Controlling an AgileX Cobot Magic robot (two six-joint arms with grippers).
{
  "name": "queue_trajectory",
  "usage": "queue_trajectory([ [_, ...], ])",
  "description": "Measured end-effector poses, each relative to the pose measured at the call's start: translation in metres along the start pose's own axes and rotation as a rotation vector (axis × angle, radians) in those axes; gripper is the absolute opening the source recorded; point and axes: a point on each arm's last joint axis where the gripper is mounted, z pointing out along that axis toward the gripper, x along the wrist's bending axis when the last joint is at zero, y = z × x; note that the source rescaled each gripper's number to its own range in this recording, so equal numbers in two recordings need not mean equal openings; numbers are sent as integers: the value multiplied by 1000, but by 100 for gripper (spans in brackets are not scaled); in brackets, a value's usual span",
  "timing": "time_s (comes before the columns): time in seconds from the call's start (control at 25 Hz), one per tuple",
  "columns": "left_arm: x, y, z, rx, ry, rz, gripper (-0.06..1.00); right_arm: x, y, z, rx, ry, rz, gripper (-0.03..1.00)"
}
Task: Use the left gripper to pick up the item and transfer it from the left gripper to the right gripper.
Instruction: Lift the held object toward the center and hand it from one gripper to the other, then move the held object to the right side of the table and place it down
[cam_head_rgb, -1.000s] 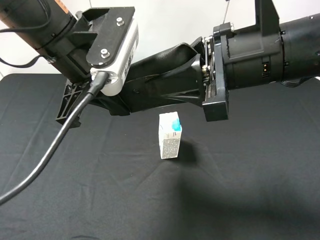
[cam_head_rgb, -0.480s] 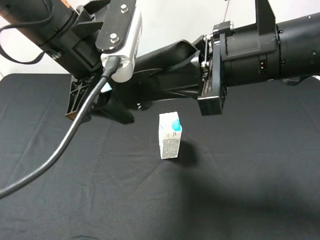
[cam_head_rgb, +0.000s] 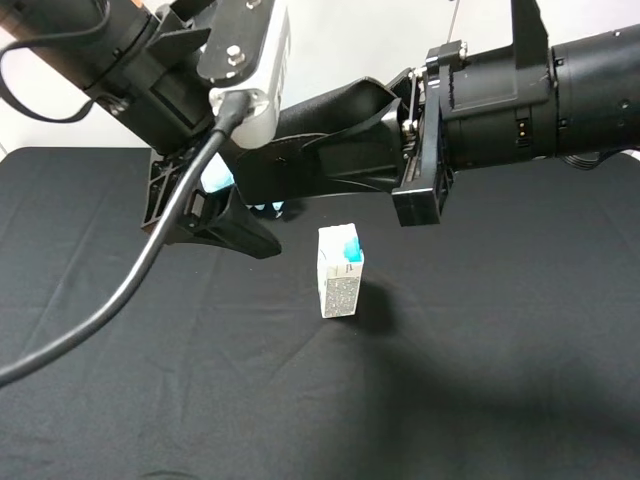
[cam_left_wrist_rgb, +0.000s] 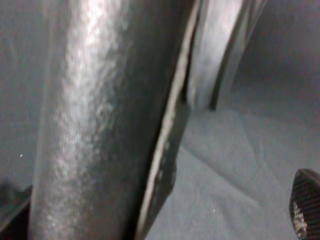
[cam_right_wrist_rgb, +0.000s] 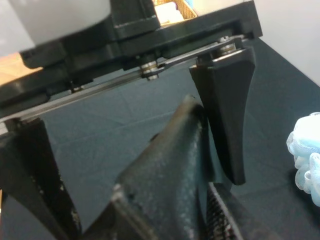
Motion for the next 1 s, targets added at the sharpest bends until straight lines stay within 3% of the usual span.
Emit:
queue_trajectory([
  [0.36,5,-1,0,7,52,-66,87,0,0,0,1,-3,-1,1],
  [0.76,6,-2,-1,25,70,-61,93,-1,0,0,2,-9,-2,1],
  [1.0,5,-2,-19,41,143,-93,93,-1,0,0,2,-10,-2,1],
])
